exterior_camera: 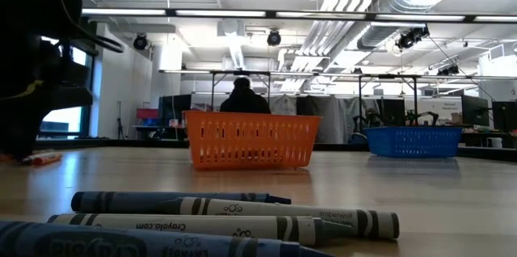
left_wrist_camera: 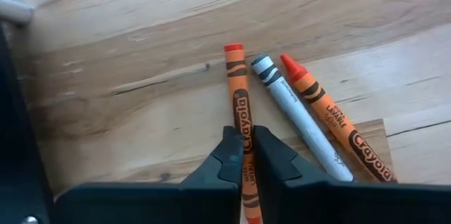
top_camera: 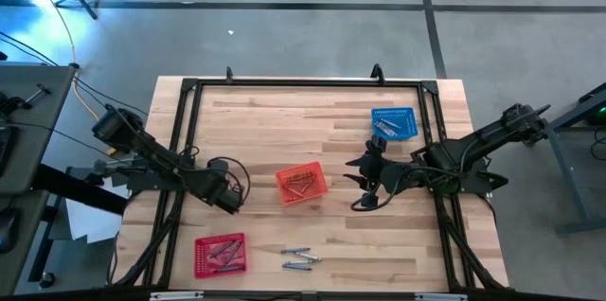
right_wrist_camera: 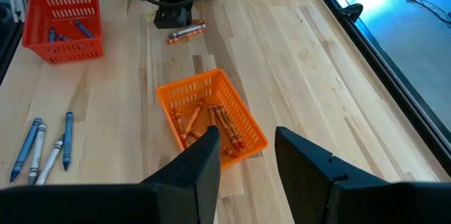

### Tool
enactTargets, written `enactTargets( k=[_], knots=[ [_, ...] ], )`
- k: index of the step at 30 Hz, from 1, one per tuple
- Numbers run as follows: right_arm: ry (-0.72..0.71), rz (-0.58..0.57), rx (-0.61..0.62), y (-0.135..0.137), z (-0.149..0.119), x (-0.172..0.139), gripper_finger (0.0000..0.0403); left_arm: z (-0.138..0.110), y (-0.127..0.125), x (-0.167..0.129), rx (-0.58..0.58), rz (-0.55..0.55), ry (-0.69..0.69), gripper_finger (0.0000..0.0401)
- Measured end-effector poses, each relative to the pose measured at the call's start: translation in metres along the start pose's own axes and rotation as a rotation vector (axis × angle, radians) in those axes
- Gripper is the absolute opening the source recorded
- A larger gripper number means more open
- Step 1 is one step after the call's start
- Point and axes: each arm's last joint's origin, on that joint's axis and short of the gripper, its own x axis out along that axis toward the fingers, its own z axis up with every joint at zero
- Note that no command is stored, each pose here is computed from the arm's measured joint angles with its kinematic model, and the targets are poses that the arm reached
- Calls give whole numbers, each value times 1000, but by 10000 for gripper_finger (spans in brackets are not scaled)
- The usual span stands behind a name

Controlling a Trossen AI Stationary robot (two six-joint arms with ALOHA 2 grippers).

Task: Sort crayons
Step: Put the left orange crayon into the orange bin

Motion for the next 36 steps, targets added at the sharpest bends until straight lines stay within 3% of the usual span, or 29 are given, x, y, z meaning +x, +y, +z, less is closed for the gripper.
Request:
enactTargets(
  k=[12, 18, 28, 31, 36],
  knots=[
    [0, 0, 3, 0, 0, 0, 129, 5, -7, -32, 44, 74, -11, 0],
    [-1, -4, 3, 0, 0, 0, 129, 11, -29, -64, 106, -69, -109, 0],
    [-3, -6, 4, 0, 0, 0, 129, 31, -76, -143, 306, -440, -514, 0],
    [-3, -6, 4, 0, 0, 0, 129, 40, -95, -146, 381, -518, -577, 0],
    [-6, -6, 5, 0, 1, 0, 129, 59, -127, -130, 485, -532, -638, 0]
  ],
)
